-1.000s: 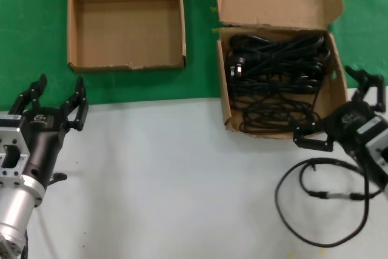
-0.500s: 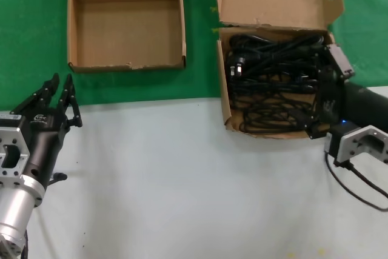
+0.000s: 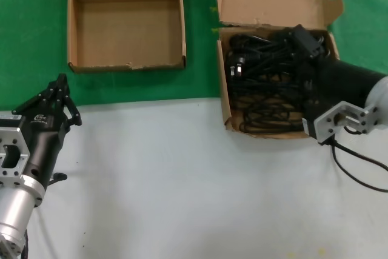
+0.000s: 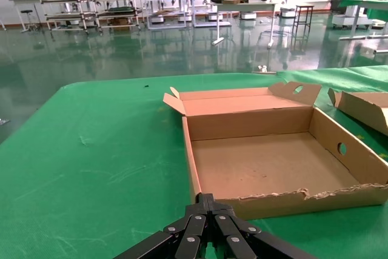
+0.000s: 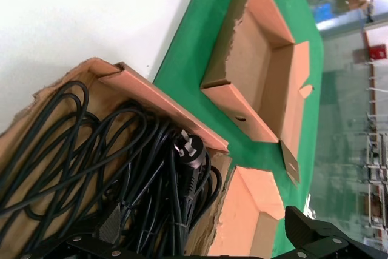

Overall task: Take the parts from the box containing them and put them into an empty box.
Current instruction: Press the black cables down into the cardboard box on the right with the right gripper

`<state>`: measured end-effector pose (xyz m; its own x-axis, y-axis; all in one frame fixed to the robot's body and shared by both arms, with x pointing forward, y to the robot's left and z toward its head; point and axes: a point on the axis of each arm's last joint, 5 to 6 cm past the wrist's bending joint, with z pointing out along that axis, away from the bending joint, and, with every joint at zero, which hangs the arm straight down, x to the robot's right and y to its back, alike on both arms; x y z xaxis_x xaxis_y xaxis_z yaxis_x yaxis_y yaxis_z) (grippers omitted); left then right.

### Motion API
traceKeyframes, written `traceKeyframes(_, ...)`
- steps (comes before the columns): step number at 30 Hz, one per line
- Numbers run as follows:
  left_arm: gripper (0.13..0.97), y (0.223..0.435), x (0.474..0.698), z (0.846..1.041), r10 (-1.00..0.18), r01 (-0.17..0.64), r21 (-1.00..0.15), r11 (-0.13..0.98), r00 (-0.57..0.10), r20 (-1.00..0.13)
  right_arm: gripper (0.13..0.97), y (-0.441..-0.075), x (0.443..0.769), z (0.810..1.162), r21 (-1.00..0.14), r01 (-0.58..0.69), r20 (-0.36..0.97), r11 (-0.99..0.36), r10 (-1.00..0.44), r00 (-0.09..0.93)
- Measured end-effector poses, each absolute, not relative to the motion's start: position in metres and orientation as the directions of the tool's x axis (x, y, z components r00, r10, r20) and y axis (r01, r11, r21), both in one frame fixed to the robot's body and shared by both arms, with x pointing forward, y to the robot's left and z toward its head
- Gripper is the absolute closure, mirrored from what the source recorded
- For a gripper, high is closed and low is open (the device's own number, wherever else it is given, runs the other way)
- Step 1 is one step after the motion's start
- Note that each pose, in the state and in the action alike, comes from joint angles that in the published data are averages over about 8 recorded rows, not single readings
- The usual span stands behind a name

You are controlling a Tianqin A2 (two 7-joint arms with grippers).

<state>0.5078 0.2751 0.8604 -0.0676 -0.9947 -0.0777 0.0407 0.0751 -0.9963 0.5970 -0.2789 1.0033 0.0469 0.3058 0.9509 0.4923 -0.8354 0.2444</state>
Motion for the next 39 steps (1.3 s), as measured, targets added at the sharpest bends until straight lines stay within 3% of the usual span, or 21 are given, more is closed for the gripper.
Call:
traceKeyframes(7,0.949,0.275,0.508,0.86,-0.995,0.041,-0.996,0.075,-0.068,-0.078,0.144,-0.268,0.615,1.009,0.283,0.491,0.935,-0.824,0.351,0.05)
traceKeyframes(16,0.952,0.275,0.508,0.86,-0.995,0.041,-0.996,0.075,-0.068,-0.078,0.222,-0.26,0.631,1.009,0.29,0.494,0.931,-0.82,0.361,0.051)
traceKeyframes(24,0.952,0.275,0.508,0.86,-0.995,0.041,-0.996,0.075,-0.068,-0.078,0.365,-0.259,0.637,1.006,0.288,0.489,0.93,-0.823,0.362,0.062)
traceKeyframes(28,0.952,0.275,0.508,0.86,-0.995,0.041,-0.996,0.075,-0.068,-0.078,0.365,-0.261,0.64,1.004,0.286,0.479,0.93,-0.83,0.361,0.07)
traceKeyframes(39,0.952,0.275,0.508,0.86,-0.995,0.041,-0.996,0.075,-0.068,-0.078,0.619,-0.263,0.644,1.001,0.281,0.456,0.931,-0.845,0.356,0.086)
